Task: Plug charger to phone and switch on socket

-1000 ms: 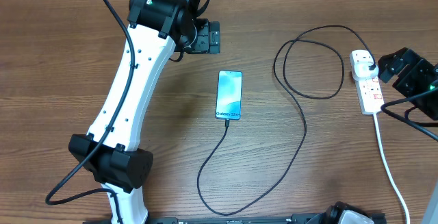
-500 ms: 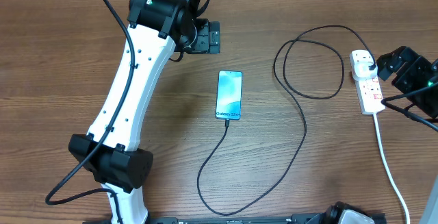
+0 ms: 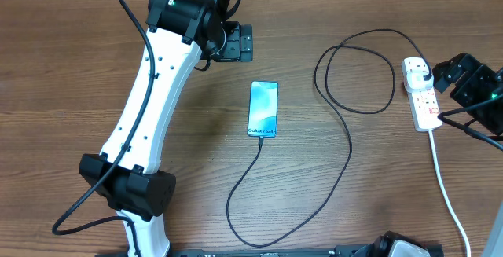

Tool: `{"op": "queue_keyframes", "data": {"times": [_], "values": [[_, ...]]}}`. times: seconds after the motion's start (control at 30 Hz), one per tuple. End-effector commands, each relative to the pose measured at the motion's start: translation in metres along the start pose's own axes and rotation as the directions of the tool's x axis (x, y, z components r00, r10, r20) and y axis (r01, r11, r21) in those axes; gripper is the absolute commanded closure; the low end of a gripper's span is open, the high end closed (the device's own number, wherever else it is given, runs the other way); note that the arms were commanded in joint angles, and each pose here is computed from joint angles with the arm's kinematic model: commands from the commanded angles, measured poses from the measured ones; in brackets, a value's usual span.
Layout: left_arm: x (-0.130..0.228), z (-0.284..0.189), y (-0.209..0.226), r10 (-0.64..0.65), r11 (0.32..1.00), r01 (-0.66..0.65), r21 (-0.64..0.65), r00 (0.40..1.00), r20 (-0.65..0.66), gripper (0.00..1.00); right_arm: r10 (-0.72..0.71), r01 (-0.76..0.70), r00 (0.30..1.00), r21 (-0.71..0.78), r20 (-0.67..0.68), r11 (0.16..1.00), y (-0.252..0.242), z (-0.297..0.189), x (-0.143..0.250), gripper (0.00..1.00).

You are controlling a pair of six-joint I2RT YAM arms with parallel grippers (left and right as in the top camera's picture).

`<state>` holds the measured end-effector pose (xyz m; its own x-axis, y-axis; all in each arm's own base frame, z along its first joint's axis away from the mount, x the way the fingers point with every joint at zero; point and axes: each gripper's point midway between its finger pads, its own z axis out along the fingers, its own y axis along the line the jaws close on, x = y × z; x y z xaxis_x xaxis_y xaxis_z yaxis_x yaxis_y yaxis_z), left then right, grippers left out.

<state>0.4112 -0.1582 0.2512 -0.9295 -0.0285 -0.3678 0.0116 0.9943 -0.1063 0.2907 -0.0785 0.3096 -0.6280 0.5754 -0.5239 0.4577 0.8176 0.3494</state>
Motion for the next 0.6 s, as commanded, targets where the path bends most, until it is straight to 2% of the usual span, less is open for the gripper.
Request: {"op": "queue_keyframes", "data": {"times": [0.0,0.27,0.43,0.57], "values": [[-0.0019,0.0011,0.004,0.015,1.0,-0.015,-0.018,1.0,0.004,0.0,-0.005,0.005,1.0,-0.002,0.025,1.0,0.0028,-0.0052,-0.0054,0.0],[-0.0021,0.0011,0.0048,0.02,1.0,-0.02,-0.022,1.0,0.005,0.0,-0.005,0.005,1.0,-0.002,0.025,1.0,0.0028,-0.0052,-0.0054,0.0],[0.0002,0.0004,0.0101,0.086,0.994,-0.086,-0.063,0.996,0.004,0.0,-0.005,0.005,1.0,-0.002,0.025,1.0,0.0028,-0.0052,-0.0054,0.0],[-0.0039,-0.0051,0.0019,0.124,0.989,-0.115,-0.089,0.986,0.11,0.01,-0.005,0.005,1.0,-0.002,0.025,1.0,0.0028,-0.0052,-0.0054,0.0]]}}
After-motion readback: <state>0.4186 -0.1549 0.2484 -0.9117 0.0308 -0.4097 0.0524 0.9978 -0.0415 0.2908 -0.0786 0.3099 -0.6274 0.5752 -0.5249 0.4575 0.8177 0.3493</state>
